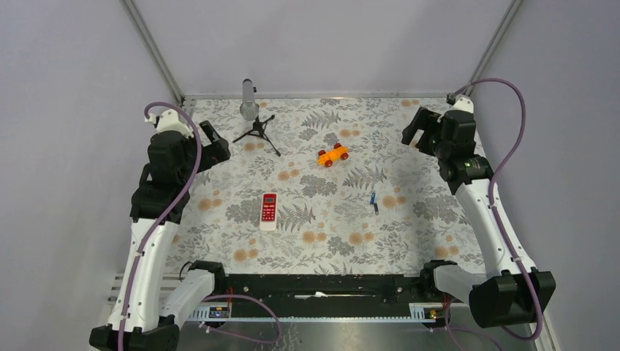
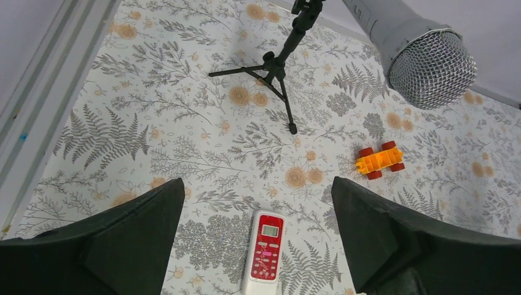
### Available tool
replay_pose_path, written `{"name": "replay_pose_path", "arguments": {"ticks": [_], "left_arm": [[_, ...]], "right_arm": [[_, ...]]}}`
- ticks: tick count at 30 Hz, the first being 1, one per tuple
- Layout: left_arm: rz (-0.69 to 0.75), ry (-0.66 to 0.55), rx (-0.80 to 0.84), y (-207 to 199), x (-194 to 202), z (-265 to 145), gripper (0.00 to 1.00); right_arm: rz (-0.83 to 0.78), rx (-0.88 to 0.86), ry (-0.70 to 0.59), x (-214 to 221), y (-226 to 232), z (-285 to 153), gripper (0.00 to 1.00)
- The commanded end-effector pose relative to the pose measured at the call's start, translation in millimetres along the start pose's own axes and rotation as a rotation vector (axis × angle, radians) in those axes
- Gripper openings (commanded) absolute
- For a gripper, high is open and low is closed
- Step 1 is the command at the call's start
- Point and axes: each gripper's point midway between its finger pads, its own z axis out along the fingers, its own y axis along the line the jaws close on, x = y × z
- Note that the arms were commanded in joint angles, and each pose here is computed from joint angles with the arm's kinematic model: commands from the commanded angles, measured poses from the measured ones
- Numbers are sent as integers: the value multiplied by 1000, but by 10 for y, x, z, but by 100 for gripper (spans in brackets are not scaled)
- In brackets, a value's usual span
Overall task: Load the batteries into the remote control
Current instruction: Pick up the remote control from the center of the board.
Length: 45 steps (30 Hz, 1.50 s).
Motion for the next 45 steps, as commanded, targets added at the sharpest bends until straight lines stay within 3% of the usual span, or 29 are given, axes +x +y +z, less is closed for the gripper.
{"name": "replay_pose_path", "arguments": {"ticks": [1,10,14,19,23,27,36,39,42,45], "left_arm": [[-40,8,34,-80,2,32,99],[-163,340,33,-55,974,325,99],[-122,465,131,-104,1423,409,99],[-48,603,119,-52,2000,476,99],[43,693,85,-141,2344,523,99],[48,737,59,-266,2539,627,97],[71,752,-20,-274,2922,796,96],[89,772,-40,-246,3018,795,91],[92,770,-79,-171,3059,794,78],[100,756,-118,-90,3067,801,71]], "right_arm": [[18,35,1,56,-84,-8,96],[58,95,158,492,-212,190,100],[96,177,178,551,-333,204,100],[75,-61,92,576,-35,36,100],[75,8,183,765,-155,89,100],[81,25,353,1082,-174,153,100],[186,58,563,1561,-184,155,97],[196,108,590,1637,-256,129,99],[214,250,596,1644,-447,108,100],[192,240,656,1668,-414,100,100]]}}
